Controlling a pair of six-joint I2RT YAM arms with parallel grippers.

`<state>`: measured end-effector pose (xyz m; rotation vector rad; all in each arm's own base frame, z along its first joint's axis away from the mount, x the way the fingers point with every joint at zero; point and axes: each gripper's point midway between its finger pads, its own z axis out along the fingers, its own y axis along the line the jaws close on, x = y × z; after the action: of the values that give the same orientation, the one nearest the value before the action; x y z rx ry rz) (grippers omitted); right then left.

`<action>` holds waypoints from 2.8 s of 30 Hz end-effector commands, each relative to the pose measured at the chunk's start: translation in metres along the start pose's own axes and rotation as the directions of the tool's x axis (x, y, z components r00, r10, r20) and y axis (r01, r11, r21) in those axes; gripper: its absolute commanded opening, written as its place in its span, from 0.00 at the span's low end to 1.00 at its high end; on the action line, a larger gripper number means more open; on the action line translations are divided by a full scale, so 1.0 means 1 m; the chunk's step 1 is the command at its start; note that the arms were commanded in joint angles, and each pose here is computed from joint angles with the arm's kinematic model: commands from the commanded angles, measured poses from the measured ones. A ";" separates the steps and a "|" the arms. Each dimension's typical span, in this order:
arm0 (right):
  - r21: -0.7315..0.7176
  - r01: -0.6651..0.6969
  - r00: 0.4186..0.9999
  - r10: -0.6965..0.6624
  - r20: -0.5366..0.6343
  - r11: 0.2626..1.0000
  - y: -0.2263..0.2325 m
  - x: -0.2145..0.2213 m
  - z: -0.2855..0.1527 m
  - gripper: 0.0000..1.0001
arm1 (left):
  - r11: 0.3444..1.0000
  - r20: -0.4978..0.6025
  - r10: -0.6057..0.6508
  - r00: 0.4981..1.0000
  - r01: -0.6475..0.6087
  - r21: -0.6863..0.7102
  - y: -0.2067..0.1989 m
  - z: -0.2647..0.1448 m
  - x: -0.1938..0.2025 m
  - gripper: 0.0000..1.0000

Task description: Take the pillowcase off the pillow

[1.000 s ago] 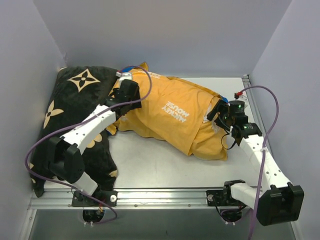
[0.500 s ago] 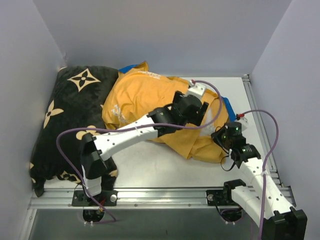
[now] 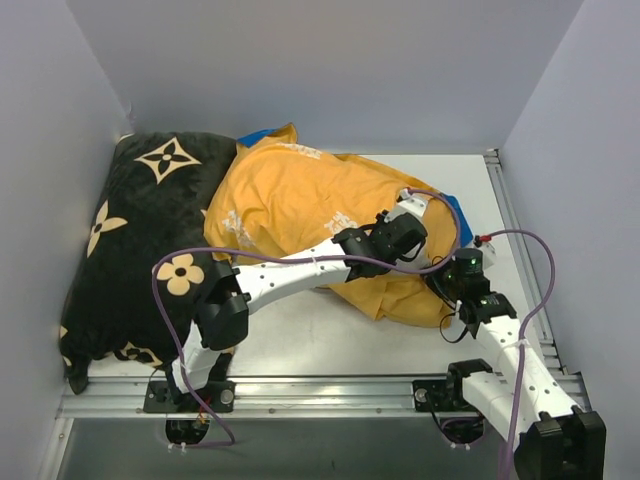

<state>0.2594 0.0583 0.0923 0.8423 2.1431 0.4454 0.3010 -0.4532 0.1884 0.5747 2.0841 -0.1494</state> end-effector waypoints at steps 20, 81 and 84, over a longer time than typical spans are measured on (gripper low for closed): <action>-0.092 0.225 0.966 -0.234 -0.109 0.970 0.077 -0.028 0.046 0.06 | 0.846 0.015 -0.387 0.922 0.361 -0.393 0.262 0.009 0.039 0.00; -0.307 0.050 0.992 -0.083 -0.097 0.950 0.049 0.027 0.036 0.29 | 0.988 -0.165 -0.070 0.984 0.045 -0.148 0.065 0.072 0.026 0.10; -0.274 0.096 0.988 -0.126 -0.092 0.957 0.048 0.023 0.029 0.34 | 0.987 -0.154 -0.089 0.984 0.066 -0.147 0.067 0.071 0.021 0.00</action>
<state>0.2970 0.1146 0.0836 0.5948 2.0922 0.8043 0.3519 -0.4440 0.1471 0.4981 2.2345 -0.1321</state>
